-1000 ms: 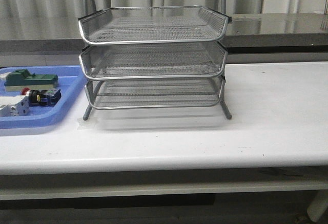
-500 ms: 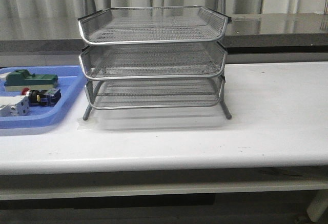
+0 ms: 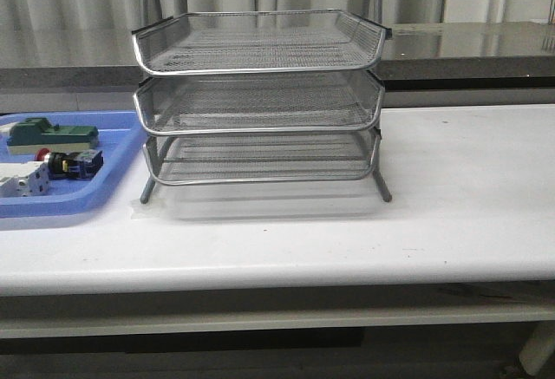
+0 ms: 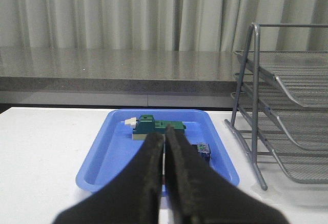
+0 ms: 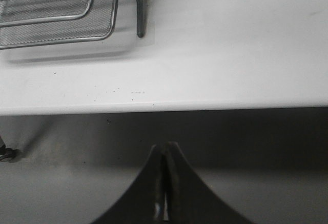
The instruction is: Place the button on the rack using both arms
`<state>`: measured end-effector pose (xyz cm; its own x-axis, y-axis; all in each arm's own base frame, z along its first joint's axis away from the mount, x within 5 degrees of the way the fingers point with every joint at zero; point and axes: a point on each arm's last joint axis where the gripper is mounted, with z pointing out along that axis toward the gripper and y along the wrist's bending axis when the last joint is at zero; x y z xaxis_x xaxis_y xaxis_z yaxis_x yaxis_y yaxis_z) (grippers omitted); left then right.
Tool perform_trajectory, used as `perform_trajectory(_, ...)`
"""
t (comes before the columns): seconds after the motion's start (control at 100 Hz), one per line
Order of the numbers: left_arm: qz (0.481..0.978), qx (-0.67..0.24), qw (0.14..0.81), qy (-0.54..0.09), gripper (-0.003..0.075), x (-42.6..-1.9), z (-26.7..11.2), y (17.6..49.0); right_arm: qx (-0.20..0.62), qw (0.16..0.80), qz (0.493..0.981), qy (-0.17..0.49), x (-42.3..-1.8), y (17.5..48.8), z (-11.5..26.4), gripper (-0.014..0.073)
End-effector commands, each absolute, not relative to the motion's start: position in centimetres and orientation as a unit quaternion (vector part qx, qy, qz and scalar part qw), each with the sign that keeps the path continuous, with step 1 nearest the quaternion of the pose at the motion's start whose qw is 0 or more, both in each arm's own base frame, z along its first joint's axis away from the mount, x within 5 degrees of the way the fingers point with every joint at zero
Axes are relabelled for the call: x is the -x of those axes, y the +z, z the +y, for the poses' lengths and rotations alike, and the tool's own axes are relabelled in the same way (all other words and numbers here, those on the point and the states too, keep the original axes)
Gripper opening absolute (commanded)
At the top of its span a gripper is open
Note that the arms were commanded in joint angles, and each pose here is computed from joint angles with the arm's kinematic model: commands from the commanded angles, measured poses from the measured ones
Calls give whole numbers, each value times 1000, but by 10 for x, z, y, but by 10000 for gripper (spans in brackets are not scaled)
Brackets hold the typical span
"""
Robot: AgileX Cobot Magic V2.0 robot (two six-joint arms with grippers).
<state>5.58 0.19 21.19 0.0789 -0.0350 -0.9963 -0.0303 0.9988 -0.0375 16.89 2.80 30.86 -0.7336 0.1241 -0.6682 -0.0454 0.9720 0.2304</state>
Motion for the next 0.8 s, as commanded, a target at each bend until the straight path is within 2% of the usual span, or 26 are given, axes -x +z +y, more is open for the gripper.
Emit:
perform_trajectory(0.0, 654, 25, 756, -5, 4, -55, 2, 205, -32, 406, 904, 126, -181, 321, 28, -59)
perform_trajectory(0.11, 654, 25, 756, -5, 4, -55, 2, 205, -37, 406, 904, 129, -189, 318, 29, -43)
perform_trajectory(0.18, 654, 25, 756, -5, 4, -55, 2, 205, -43, 404, 904, 137, -192, 316, 30, 13)
perform_trajectory(0.25, 654, 25, 756, -5, 4, -55, 2, 205, -52, 400, 903, 150, -193, 315, 32, 129)
perform_trajectory(0.37, 654, 25, 756, -5, 4, -55, 2, 205, -66, 406, 896, 168, -195, 317, 34, 415)
perform_trajectory(0.44, 654, 25, 756, -5, 4, -55, 2, 205, -76, 414, 889, 182, -197, 319, 35, 519)
perform_trajectory(0.79, 654, 25, 756, -5, 4, -55, 2, 205, -130, 414, 863, 258, -216, 315, 44, 536)
